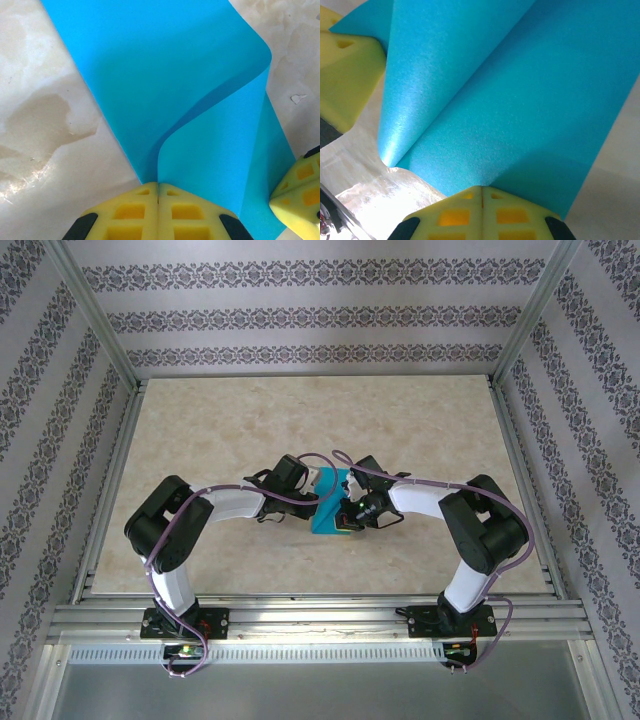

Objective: Fold a paper plane with a square sheet of paper (pick it up from the middle)
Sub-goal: Fold the triangle a second time at the center of the table.

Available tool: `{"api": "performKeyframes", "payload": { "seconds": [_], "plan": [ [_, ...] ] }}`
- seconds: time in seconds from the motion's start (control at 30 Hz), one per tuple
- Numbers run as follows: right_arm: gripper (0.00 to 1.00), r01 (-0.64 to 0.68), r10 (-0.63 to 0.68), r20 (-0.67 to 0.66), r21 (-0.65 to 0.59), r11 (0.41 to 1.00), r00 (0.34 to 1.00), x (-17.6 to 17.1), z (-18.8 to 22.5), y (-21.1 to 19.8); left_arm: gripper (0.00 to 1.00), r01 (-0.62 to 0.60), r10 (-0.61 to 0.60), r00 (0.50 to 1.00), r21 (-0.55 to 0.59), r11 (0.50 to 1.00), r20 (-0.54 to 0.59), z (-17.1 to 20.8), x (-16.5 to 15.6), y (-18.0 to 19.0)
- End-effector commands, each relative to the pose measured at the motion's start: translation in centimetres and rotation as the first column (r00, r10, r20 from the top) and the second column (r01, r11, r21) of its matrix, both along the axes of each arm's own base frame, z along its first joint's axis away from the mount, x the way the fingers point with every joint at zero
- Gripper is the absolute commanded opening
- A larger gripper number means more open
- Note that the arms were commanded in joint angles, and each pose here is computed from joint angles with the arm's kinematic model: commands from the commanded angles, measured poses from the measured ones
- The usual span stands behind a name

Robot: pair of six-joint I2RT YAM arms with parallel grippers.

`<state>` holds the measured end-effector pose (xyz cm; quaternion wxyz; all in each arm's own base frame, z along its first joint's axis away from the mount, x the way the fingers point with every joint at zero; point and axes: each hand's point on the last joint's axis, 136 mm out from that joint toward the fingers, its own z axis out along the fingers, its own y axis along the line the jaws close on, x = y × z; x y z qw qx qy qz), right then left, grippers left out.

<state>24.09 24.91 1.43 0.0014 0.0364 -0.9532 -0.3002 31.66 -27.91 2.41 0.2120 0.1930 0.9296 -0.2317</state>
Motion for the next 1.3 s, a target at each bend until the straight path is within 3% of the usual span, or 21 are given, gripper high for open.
{"api": "performKeyframes", "payload": {
  "seconds": [0.0,1.27],
  "plan": [
    [0.01,-0.001,-0.001,-0.035,-0.064,0.998,0.999,-0.8,-0.9,-1.4,0.03,0.006,-0.006,1.0,-0.012,1.0,0.014,0.5,0.8,-0.1],
    [0.01,-0.001,-0.003,-0.045,-0.069,0.998,0.999,-0.8,-1.1,-1.5,0.04,0.03,-0.03,1.0,-0.036,0.999,0.009,0.9,1.0,-0.8]
  ]
}}
